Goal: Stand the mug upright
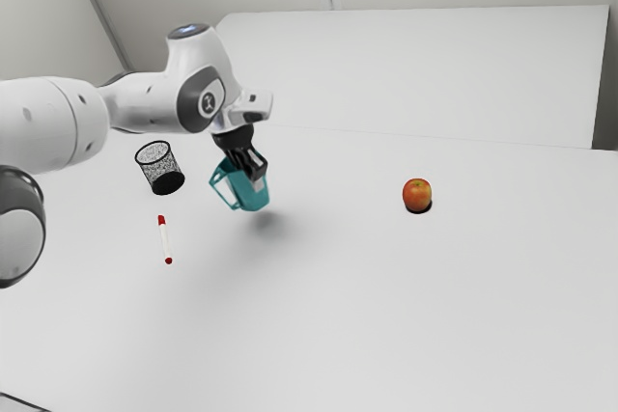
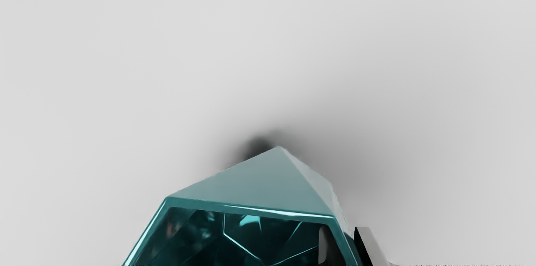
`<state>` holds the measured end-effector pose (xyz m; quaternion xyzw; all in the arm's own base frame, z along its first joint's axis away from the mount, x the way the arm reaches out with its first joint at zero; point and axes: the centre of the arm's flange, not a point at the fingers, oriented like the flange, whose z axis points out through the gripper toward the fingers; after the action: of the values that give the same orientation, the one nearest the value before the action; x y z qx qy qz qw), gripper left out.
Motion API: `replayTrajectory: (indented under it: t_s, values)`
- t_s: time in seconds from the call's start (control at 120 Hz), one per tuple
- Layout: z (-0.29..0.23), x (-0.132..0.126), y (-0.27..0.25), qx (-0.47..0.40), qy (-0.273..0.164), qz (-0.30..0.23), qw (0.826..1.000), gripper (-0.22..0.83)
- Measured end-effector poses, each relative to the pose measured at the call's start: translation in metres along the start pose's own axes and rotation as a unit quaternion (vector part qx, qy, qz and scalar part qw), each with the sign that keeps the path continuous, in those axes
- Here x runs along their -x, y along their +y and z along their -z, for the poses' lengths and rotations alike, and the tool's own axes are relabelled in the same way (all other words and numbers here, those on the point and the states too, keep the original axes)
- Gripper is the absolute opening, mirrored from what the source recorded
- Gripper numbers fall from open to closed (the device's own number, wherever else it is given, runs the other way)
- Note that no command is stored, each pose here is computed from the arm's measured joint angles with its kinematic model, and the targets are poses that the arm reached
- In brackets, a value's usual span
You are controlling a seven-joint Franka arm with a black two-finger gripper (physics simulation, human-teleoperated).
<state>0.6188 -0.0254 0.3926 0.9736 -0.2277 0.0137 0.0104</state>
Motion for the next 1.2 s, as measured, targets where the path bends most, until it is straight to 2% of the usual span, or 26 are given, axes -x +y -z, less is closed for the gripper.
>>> replayTrajectory:
  t_s: [0.317, 0.933, 1.2]
  values:
    - [-0.033, 0.016, 0.002, -0.004, -0.018, 0.031, 0.999, -0.16]
    - [-0.056, 0.026, 0.01, -0.03, 0.017, 0.053, 0.998, -0.16]
    - [-0.056, 0.026, 0.011, -0.028, 0.022, 0.059, 0.998, 0.01]
